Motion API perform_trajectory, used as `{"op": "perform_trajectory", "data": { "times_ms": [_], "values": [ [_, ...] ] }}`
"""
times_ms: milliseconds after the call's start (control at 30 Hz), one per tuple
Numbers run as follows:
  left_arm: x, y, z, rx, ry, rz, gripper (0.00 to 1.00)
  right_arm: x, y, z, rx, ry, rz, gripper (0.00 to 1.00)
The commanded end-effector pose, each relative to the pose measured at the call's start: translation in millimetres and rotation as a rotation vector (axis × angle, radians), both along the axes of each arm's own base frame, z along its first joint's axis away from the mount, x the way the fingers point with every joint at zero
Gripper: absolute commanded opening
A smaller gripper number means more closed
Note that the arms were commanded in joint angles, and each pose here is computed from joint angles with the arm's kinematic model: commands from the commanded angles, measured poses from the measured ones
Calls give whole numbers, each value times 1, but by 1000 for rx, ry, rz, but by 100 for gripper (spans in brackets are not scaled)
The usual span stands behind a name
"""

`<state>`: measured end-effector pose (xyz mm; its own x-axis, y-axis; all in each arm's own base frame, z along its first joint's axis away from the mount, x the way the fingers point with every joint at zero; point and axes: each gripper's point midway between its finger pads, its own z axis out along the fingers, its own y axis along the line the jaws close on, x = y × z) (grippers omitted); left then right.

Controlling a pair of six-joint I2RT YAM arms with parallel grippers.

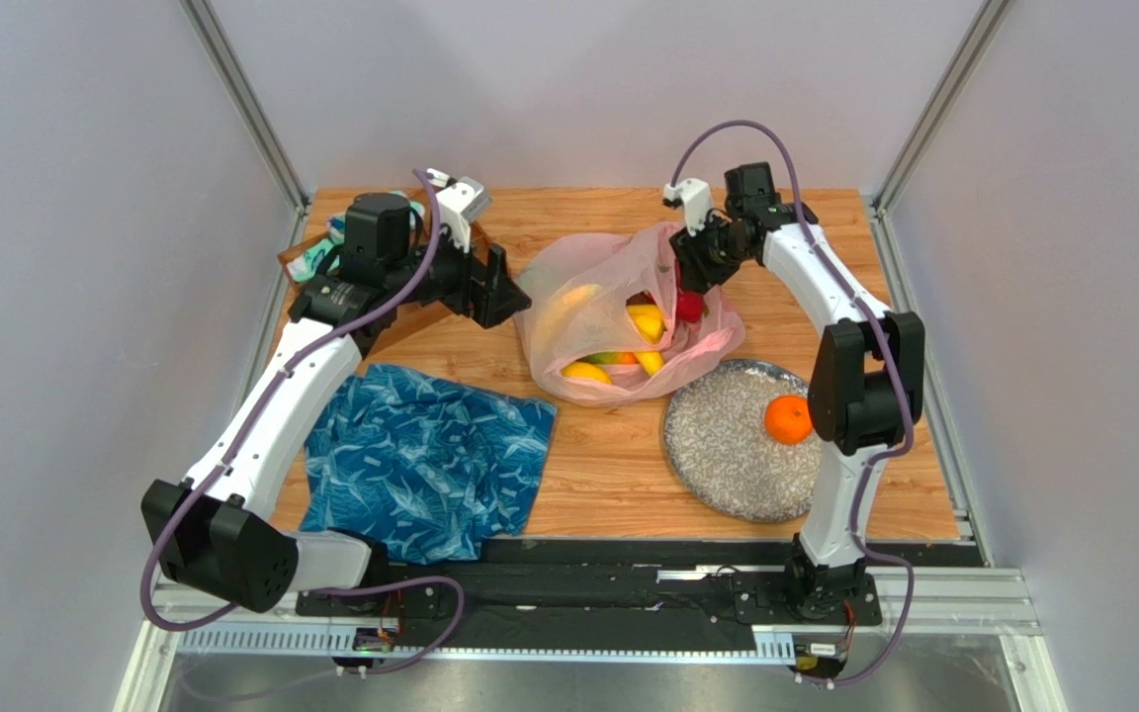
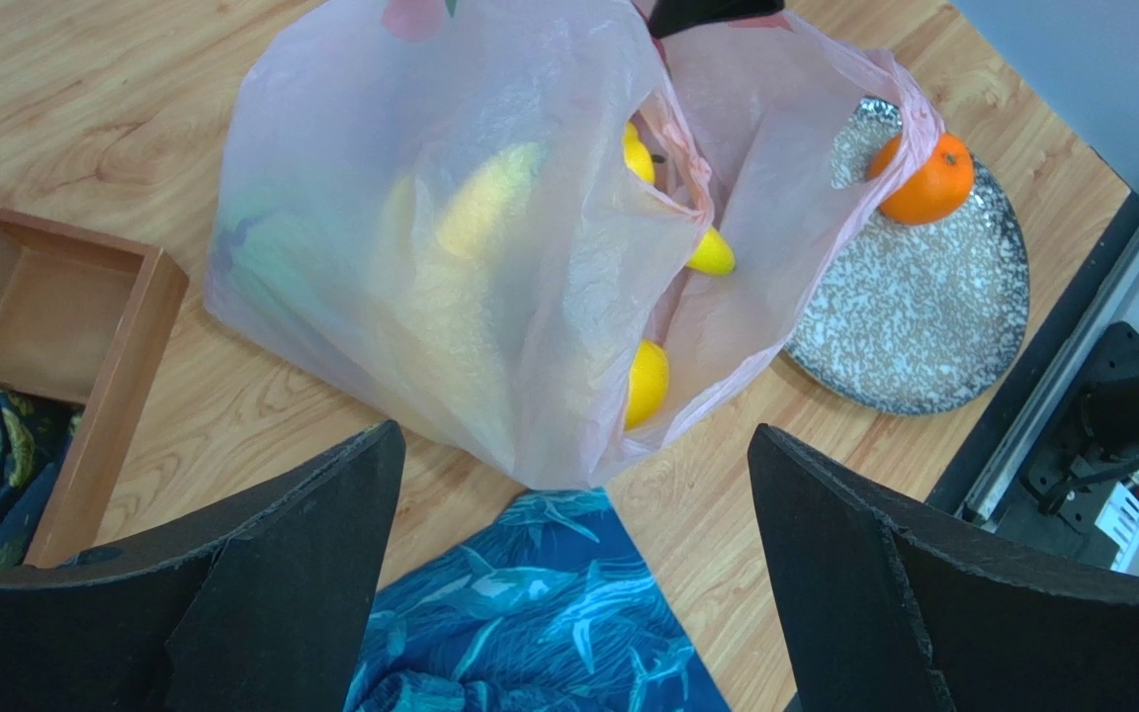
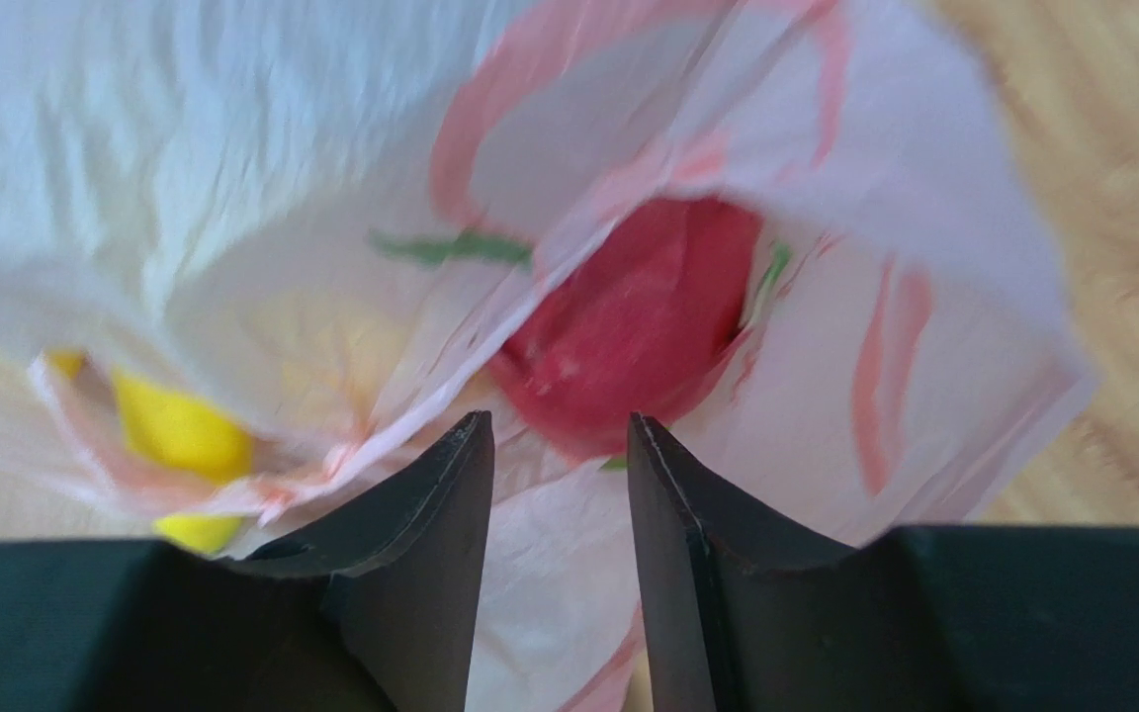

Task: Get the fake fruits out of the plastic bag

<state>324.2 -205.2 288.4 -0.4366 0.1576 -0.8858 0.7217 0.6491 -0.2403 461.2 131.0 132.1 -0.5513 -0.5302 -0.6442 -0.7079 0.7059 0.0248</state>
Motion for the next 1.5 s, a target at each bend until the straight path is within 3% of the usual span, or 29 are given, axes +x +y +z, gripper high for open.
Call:
{"op": "perform_trajectory", "data": {
  "times_ms": [0, 100, 200, 367, 700, 1000, 1033, 1100, 1133, 1167, 1267, 1467],
  "values": [
    [1, 5, 8, -7, -35, 3, 95, 49, -8, 17, -93, -151, -18, 51],
    [5, 5, 4, -3, -24, 8, 95, 58, -8, -2, -122, -130, 11, 76],
    [9, 5, 0, 1, -12, 11, 95, 66, -4, -16, -171, -121, 72, 85],
    [14, 5, -3, 9, 1, 15, 95, 79, 8, -34, -181, -103, 140, 91],
    [20, 6, -7, 29, -1, 20, 95, 43, 28, -42, -87, 38, 294, 92],
    [19, 5, -8, 22, 7, 16, 96, 56, 32, -68, -118, 51, 257, 94],
    [19, 6, -8, 23, 8, 17, 95, 57, 35, -68, -111, 47, 263, 93],
    [18, 6, -7, 24, 3, 16, 96, 57, 41, -61, -76, 31, 279, 81],
    [18, 6, -6, 25, 0, 17, 96, 57, 43, -57, -67, 26, 277, 74],
    [18, 7, -5, 26, -3, 17, 96, 57, 43, -53, -61, 21, 275, 57],
    [17, 7, 0, 23, -19, 17, 95, 53, 36, -33, -76, -9, 253, 39],
    [17, 4, 11, -3, -42, 11, 96, 36, 9, 36, -170, -145, 158, 36]
  ]
}}
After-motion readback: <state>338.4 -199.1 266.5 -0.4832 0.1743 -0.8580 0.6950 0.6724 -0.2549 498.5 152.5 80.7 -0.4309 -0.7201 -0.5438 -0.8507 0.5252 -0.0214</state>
